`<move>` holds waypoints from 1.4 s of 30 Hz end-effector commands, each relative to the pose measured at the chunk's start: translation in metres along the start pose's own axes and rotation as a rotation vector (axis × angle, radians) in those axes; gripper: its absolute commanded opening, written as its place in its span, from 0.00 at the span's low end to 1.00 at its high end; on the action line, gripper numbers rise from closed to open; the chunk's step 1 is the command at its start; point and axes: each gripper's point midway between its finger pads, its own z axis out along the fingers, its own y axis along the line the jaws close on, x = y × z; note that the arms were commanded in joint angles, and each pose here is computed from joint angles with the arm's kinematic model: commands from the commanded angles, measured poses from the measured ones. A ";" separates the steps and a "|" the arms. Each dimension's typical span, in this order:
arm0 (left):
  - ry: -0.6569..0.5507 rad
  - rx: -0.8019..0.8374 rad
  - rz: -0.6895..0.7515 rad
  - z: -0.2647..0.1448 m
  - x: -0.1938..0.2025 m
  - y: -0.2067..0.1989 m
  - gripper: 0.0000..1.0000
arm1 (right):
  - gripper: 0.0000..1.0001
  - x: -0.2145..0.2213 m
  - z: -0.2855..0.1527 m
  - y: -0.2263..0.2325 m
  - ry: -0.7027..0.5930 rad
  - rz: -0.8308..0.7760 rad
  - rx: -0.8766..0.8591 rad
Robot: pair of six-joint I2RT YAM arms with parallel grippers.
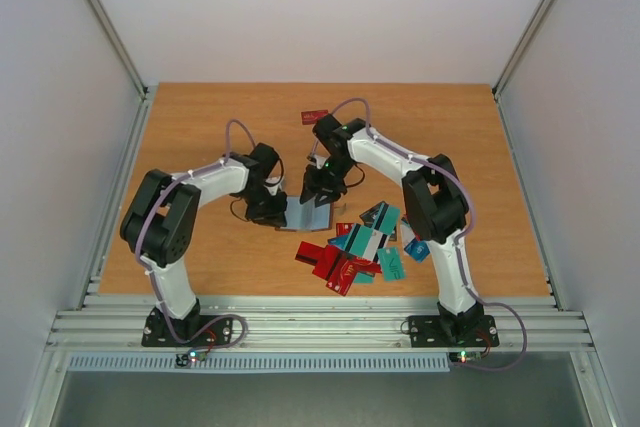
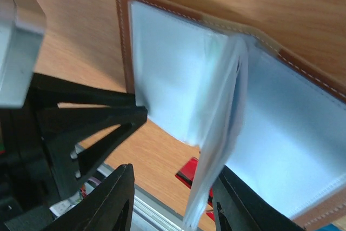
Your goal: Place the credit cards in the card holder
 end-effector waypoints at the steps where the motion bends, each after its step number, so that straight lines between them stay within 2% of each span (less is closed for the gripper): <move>1: -0.041 0.029 -0.004 -0.013 0.000 -0.005 0.17 | 0.41 -0.004 0.006 0.011 0.022 0.025 -0.022; 12: -0.125 0.035 -0.001 -0.050 0.003 -0.013 0.18 | 0.41 -0.006 0.014 0.014 0.036 0.019 -0.011; 22: -0.138 0.127 0.041 -0.059 0.001 -0.033 0.18 | 0.40 -0.004 0.015 0.004 0.020 0.008 0.026; 27: -0.139 0.247 0.091 -0.065 0.002 -0.062 0.18 | 0.39 -0.005 0.012 0.006 0.004 -0.002 0.013; 31: -0.130 0.353 0.140 -0.067 0.004 -0.090 0.27 | 0.39 -0.004 0.013 0.006 0.003 0.006 0.010; 37: -0.115 0.331 0.163 -0.051 0.007 -0.101 0.44 | 0.40 -0.002 0.013 0.002 -0.003 0.015 0.006; 39: -0.113 0.294 0.173 -0.045 0.007 -0.099 0.47 | 0.40 -0.002 0.009 -0.002 -0.010 0.022 0.010; 42: -0.133 0.196 0.151 -0.039 0.002 -0.082 0.45 | 0.42 0.003 -0.003 -0.013 -0.032 0.033 0.027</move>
